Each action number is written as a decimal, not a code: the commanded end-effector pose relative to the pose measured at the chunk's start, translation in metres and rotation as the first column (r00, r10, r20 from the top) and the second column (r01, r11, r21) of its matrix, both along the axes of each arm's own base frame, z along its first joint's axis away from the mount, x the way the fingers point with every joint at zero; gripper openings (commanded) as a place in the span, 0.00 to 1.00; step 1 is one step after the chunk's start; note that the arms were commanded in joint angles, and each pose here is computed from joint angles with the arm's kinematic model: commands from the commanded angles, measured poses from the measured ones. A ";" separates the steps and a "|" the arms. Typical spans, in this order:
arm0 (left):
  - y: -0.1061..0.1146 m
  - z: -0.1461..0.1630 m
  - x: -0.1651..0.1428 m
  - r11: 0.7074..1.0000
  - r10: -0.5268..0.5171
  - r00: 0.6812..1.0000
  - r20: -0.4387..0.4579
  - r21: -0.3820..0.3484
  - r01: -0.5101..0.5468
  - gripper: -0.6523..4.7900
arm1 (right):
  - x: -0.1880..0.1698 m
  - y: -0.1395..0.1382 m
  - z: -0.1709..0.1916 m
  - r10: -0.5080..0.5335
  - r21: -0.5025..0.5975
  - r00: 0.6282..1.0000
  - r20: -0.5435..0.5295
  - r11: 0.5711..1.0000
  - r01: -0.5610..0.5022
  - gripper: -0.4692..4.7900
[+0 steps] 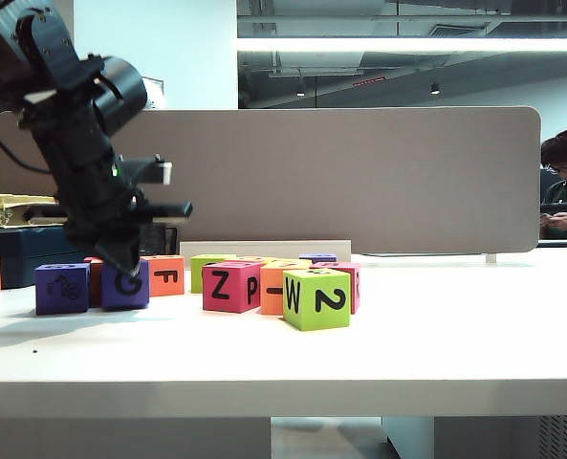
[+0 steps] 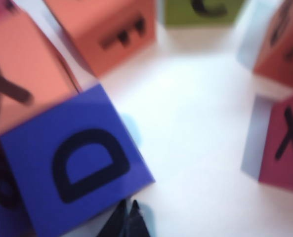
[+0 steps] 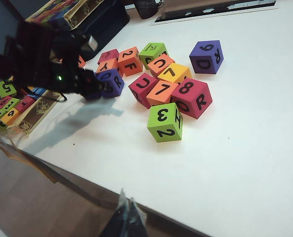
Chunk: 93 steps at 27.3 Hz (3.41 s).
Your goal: Select the appropriate blocks from the scattered letter blocks on the table and arrange them in a row to spell out "23".
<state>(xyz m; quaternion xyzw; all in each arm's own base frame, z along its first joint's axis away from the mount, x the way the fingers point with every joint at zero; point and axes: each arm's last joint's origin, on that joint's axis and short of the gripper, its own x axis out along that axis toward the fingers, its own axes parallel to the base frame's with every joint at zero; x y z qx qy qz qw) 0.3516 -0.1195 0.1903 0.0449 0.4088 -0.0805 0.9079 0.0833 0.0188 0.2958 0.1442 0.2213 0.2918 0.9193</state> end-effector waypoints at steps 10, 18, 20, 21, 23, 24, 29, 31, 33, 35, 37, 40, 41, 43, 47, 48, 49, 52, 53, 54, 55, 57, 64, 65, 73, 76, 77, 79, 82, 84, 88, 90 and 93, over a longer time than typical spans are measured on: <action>-0.012 0.077 0.015 0.981 -0.154 0.986 0.062 -0.106 0.160 0.11 | 0.001 0.000 0.001 0.000 -0.003 1.000 0.012 1.000 0.000 0.09; -0.011 0.091 0.023 0.962 -0.273 0.945 0.182 0.041 0.270 0.50 | 0.000 0.000 -0.001 0.000 -0.004 1.000 -0.012 1.000 0.000 0.09; -0.012 0.093 0.027 0.959 -0.285 0.938 0.195 0.054 0.280 0.64 | 0.000 0.000 -0.001 0.000 -0.004 1.000 -0.012 1.000 0.000 0.09; -0.013 0.093 0.029 0.957 -0.291 0.936 0.198 0.061 0.285 0.68 | 0.000 0.000 -0.001 0.000 -0.004 1.000 -0.012 1.000 0.000 0.09; -0.016 0.094 0.037 0.947 -0.320 0.925 0.206 0.094 0.307 0.76 | 0.000 0.000 -0.001 0.000 -0.003 1.000 -0.012 1.000 0.000 0.09; -0.017 0.094 0.041 0.942 -0.334 0.920 0.205 0.109 0.318 0.76 | 0.000 0.000 -0.001 0.001 -0.003 1.000 -0.013 1.000 -0.001 0.09; -0.013 0.082 0.061 0.925 -0.367 0.918 0.150 0.163 0.343 0.76 | 0.000 0.000 -0.001 0.001 -0.003 1.000 -0.013 1.000 -0.001 0.09; 0.001 0.073 0.071 0.932 -0.347 0.932 0.105 0.150 0.330 0.80 | 0.000 0.000 -0.001 0.001 -0.003 1.000 -0.013 1.000 -0.001 0.09; 0.020 0.065 0.080 0.937 -0.344 0.937 0.066 0.096 0.337 0.82 | 0.000 0.000 -0.001 0.001 -0.003 1.000 -0.013 1.000 -0.001 0.09; 0.037 0.059 0.087 0.929 -0.370 0.927 0.060 0.013 0.370 0.82 | 0.000 0.000 -0.001 0.001 -0.003 1.000 -0.013 1.000 -0.001 0.09; 0.048 0.055 0.091 0.912 -0.410 0.910 0.066 -0.002 0.411 0.82 | 0.000 0.000 -0.001 0.001 -0.003 1.000 -0.013 1.000 -0.001 0.09; 0.050 0.048 0.094 0.878 -0.479 0.876 0.064 0.065 0.475 0.82 | 0.000 0.000 -0.001 -0.001 -0.004 1.000 -0.013 1.000 0.001 0.09; 0.049 0.045 0.095 0.862 -0.505 0.861 0.060 0.089 0.500 0.82 | 0.000 0.000 -0.001 -0.002 -0.005 1.000 -0.013 1.000 0.002 0.09; 0.049 0.038 0.099 0.849 -0.525 0.850 0.048 0.106 0.518 0.82 | 0.000 0.000 -0.001 -0.002 -0.004 1.000 -0.013 1.000 0.002 0.09; 0.048 0.028 0.105 0.829 -0.551 0.834 0.041 0.146 0.540 0.82 | 0.000 0.000 -0.001 0.001 -0.002 1.000 -0.014 1.000 -0.001 0.09; 0.048 0.026 0.107 0.818 -0.564 0.824 0.050 0.170 0.550 0.82 | 0.000 0.000 -0.001 0.000 -0.002 1.000 -0.014 1.000 -0.001 0.09; 0.048 0.026 0.108 0.819 -0.563 0.824 0.059 0.177 0.546 0.85 | 0.000 0.000 -0.001 0.000 -0.002 1.000 -0.014 1.000 -0.001 0.09; 0.048 0.026 0.111 0.820 -0.561 0.824 0.079 0.189 0.541 0.88 | 0.000 0.000 -0.001 0.000 -0.003 1.000 -0.014 1.000 0.000 0.09; 0.048 0.026 0.111 0.817 -0.565 0.821 0.083 0.197 0.542 0.88 | 0.000 0.000 -0.001 0.000 -0.003 1.000 -0.014 1.000 0.000 0.09; 0.048 0.026 0.112 0.812 -0.570 0.816 0.090 0.207 0.545 0.88 | 0.000 0.000 -0.001 0.000 -0.002 1.000 -0.014 1.000 0.000 0.09; 0.048 0.026 0.113 0.812 -0.571 0.815 0.097 0.211 0.544 0.88 | 0.000 0.000 -0.001 0.000 -0.003 1.000 -0.014 1.000 0.000 0.09; 0.047 0.022 0.116 0.813 -0.570 0.815 0.103 0.216 0.541 0.88 | 0.000 0.000 -0.001 0.000 -0.003 1.000 -0.014 1.000 0.000 0.09; 0.047 0.001 0.121 0.816 -0.560 0.826 0.066 0.215 0.536 0.88 | 0.001 0.000 -0.001 -0.001 -0.003 1.000 -0.018 1.000 0.001 0.09; 0.047 0.001 0.122 0.816 -0.560 0.826 0.066 0.215 0.536 0.87 | 0.001 0.000 -0.001 -0.003 -0.004 1.000 -0.018 1.000 0.003 0.09; 0.047 -0.005 0.122 0.838 -0.528 0.848 0.045 0.194 0.511 0.61 | 0.001 -0.001 -0.001 -0.035 -0.019 0.999 -0.017 0.999 0.035 0.09; 0.047 -0.002 0.121 0.854 -0.506 0.861 0.050 0.172 0.492 0.53 | 0.002 -0.001 -0.002 -0.044 -0.023 0.999 -0.017 0.999 0.044 0.09; 0.047 0.004 0.120 0.868 -0.485 0.872 0.063 0.155 0.472 0.53 | 0.002 -0.001 -0.001 -0.044 -0.023 0.999 -0.017 0.999 0.043 0.09; 0.047 0.018 0.118 0.881 -0.465 0.880 0.098 0.146 0.449 0.53 | 0.002 -0.001 -0.001 -0.044 -0.023 0.999 -0.017 0.999 0.043 0.09; 0.048 0.039 0.113 0.898 -0.437 0.888 0.143 0.130 0.420 0.53 | 0.002 -0.001 -0.001 -0.044 -0.023 0.999 -0.017 0.999 0.043 0.09; 0.049 0.061 0.105 0.924 -0.382 0.907 0.176 0.079 0.374 0.53 | 0.002 -0.001 -0.002 -0.044 -0.023 0.999 -0.017 0.999 0.044 0.09; 0.047 0.100 0.077 0.963 -0.238 0.962 0.136 -0.093 0.252 0.53 | 0.002 -0.001 -0.002 -0.044 -0.023 0.999 -0.017 0.999 0.043 0.09; 0.043 0.113 0.061 0.965 -0.191 0.979 0.067 -0.168 0.200 0.53 | 0.002 -0.001 -0.002 -0.044 -0.023 0.999 -0.017 0.999 0.043 0.09; 0.020 0.119 0.034 0.962 -0.182 0.979 -0.088 -0.222 0.159 0.50 | 0.002 -0.001 -0.002 -0.044 -0.023 0.999 -0.017 0.999 0.043 0.09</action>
